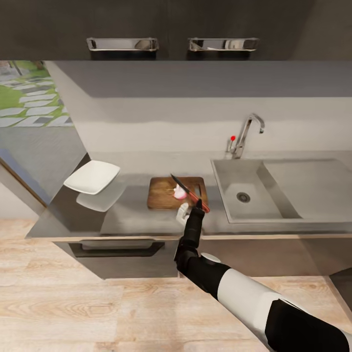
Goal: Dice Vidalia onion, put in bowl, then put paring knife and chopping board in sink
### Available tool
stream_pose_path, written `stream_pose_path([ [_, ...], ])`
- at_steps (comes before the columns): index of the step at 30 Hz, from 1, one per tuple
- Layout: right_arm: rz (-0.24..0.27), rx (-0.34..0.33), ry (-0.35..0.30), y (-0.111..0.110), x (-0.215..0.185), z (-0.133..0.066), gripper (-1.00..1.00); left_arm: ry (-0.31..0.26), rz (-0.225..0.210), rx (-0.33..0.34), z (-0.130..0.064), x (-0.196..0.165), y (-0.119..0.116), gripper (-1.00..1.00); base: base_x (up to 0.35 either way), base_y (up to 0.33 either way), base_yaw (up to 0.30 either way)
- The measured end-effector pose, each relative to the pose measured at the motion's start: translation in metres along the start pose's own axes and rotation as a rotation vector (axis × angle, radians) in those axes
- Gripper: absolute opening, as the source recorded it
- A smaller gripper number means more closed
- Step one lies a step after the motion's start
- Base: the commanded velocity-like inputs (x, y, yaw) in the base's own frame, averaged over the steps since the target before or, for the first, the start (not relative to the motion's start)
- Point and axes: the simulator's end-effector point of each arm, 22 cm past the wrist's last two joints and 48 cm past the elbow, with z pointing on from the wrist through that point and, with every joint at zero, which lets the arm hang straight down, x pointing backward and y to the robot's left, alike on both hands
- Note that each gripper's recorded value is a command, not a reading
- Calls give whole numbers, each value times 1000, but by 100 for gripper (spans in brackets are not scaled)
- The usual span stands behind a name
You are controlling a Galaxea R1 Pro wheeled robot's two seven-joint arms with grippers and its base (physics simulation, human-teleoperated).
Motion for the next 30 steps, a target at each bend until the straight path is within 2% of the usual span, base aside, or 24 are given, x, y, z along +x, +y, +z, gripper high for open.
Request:
stream_pose_path([
  [16, -3, -11, 0, 9, 1, 0, -100, 13, 5, 0, 1, 6, -1, 100, 25, 0, 0],
  [20, 27, -2, -12, 2, -5, 0, -100, 13, 5, 0, 1, 6, 0, 100, 0, 0, 0],
  [22, 126, 6, -12, -12, -11, 5, -100, 13, 5, 0, 1, 6, 0, 100, 0, 0, 0],
  [23, 254, 23, 21, -37, -10, 15, -100, 13, 5, 0, 1, 6, 0, 100, 0, 0, 0],
  [25, 419, 48, 75, -73, -2, 29, -100, 13, 5, 0, 1, 6, 0, 100, 0, 0, 0],
  [26, 540, 67, 122, -104, 17, 44, -100, 13, 5, 0, 1, 6, 0, 100, 0, 0, 0],
  [28, 642, 33, 155, -117, 37, 61, -100, 13, 5, 0, 1, 6, 0, 100, 0, 0, 0],
  [30, 723, -64, 182, -109, 55, 77, -100, 13, 5, 0, 1, 6, -1, 100, 0, 0, 0],
])
